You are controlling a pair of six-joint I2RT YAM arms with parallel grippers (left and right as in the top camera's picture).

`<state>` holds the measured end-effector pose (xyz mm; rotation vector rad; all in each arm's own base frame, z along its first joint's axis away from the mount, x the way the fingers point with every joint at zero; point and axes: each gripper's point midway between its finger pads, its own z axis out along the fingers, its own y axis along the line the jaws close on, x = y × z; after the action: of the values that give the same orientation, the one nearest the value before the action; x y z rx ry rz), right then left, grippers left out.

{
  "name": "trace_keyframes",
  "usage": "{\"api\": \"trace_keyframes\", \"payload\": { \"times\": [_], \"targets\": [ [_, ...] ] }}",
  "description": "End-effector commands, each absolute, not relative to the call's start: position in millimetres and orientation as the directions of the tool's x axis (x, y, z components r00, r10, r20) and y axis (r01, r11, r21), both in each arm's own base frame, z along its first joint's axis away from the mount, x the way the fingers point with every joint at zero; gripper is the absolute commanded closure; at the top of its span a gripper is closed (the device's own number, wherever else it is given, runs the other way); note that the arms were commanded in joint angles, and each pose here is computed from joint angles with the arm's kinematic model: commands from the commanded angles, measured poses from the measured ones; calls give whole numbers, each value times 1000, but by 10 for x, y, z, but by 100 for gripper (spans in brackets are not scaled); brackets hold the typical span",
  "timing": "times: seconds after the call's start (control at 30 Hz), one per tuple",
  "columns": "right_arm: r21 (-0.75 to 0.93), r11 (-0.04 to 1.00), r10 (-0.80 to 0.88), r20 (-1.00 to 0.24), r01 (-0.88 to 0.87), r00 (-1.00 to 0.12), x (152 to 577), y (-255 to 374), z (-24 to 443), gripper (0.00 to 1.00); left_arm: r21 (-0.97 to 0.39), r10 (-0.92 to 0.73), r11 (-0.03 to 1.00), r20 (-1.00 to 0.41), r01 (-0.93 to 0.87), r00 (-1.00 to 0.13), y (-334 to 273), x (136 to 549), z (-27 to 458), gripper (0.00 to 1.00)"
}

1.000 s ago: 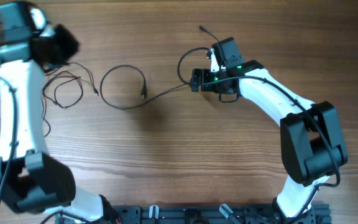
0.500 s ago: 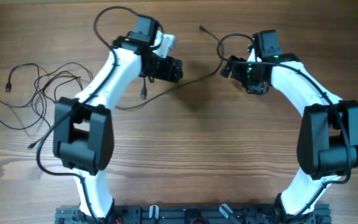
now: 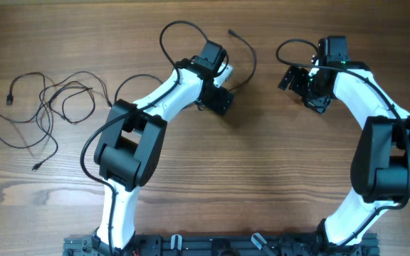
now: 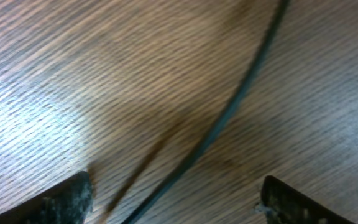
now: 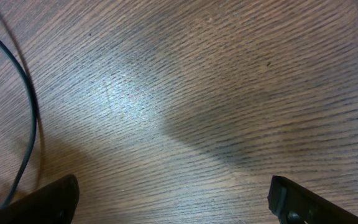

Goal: Untangle cables

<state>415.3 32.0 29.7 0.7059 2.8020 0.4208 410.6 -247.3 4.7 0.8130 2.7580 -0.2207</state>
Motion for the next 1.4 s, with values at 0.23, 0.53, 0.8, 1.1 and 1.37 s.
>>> {"api": "trace_keyframes", "payload": {
  "times": [0.23, 0.53, 0.8, 1.1, 1.37],
  "targets": [
    [361, 856, 479, -281, 370, -832, 4524, 296, 356, 0, -57, 411, 884, -374, 463, -831, -2434, 4374, 398, 96],
    [390, 856, 478, -350, 339, -806, 4703, 294, 448, 0, -389, -357, 921, -827, -15, -435, -1259, 5461, 2996, 96],
    [390, 856, 478, -350, 339, -805, 4704, 294, 448, 0, -189, -345, 938, -482, -289, -805, -471, 4598, 1898, 96],
    [390, 856, 478, -350, 339, -805, 4704, 294, 448, 0, 49, -316, 943, -179, -329, -932, -229, 3783, 1378, 84],
    [390, 856, 478, -350, 339, -805, 4704, 294, 448, 0, 207, -308, 927, -61, -314, -950, -24, 3383, 1208, 63]
  ]
}}
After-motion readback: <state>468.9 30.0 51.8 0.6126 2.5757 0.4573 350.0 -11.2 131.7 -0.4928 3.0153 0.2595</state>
